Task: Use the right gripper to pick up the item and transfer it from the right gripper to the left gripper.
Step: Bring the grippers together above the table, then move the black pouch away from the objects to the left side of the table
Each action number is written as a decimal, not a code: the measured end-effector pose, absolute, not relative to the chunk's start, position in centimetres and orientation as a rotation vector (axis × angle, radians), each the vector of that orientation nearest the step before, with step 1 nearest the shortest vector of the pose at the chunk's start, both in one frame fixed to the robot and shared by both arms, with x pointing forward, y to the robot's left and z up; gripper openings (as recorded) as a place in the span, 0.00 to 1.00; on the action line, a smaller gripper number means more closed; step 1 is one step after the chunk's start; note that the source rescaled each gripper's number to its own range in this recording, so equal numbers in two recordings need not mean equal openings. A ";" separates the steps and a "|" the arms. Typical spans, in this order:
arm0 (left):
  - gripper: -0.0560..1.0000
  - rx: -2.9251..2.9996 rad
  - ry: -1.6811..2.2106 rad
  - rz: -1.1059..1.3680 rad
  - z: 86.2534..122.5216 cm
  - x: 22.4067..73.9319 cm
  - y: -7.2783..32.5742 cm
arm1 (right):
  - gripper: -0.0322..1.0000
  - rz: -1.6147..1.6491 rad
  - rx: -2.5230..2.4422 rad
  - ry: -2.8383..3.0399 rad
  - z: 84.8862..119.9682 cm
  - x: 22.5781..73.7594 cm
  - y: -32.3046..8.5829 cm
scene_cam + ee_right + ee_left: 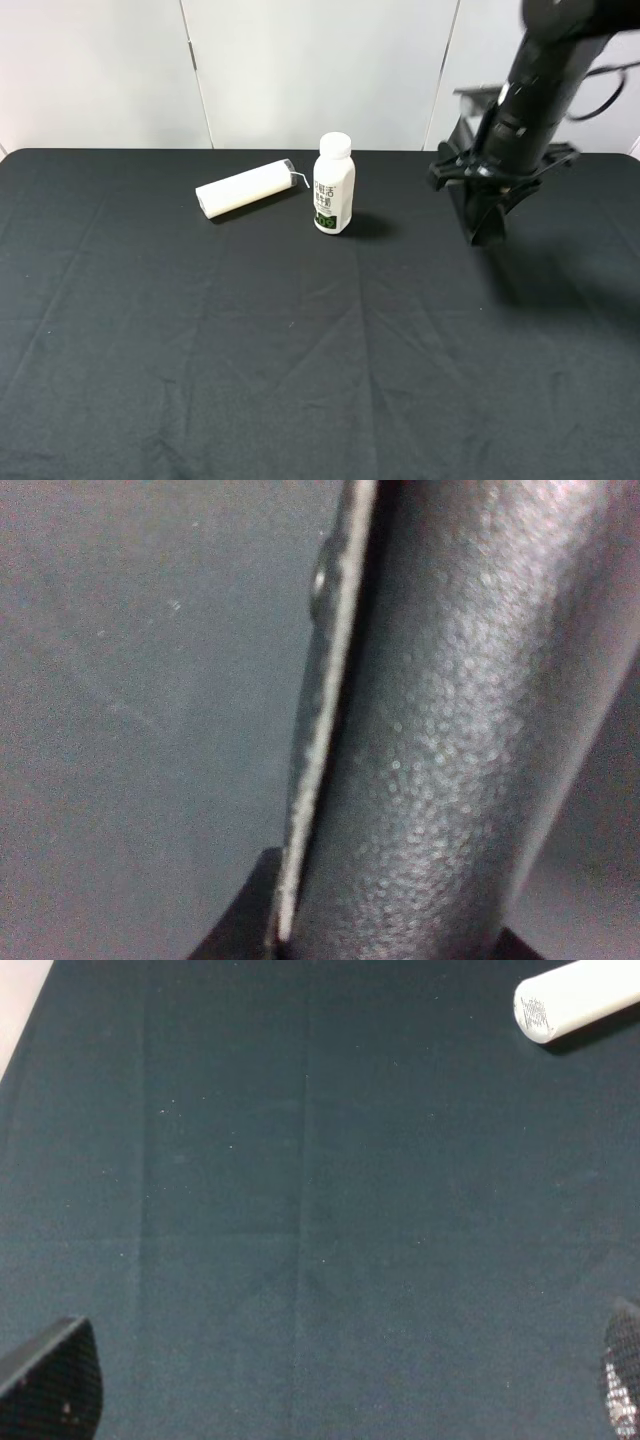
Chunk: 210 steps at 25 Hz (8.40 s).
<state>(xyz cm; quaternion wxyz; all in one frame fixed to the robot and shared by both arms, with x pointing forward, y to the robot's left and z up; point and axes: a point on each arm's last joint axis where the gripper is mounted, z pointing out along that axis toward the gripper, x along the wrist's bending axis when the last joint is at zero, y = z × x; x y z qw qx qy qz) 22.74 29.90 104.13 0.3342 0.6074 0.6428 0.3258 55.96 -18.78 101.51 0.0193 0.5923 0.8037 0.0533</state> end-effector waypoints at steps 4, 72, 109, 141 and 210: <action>1.00 1.586 1.678 0.851 104.1 22.7 29.9 | 0.05 0.223 1.767 2.548 104.7 54.0 -19.1; 1.00 2.048 1.161 0.493 110.9 28.0 26.8 | 0.05 0.351 -0.238 3.048 108.0 40.9 -5.3; 0.32 2.231 0.496 0.069 106.9 37.0 14.1 | 0.04 0.540 -0.491 3.018 108.3 40.7 -4.6; 0.06 2.213 0.494 0.082 107.0 37.1 13.9 | 1.00 0.481 0.239 2.770 114.8 40.0 -11.5; 0.05 2.149 0.650 0.163 107.2 38.1 14.2 | 1.00 0.932 1.540 1.484 105.4 23.6 -30.4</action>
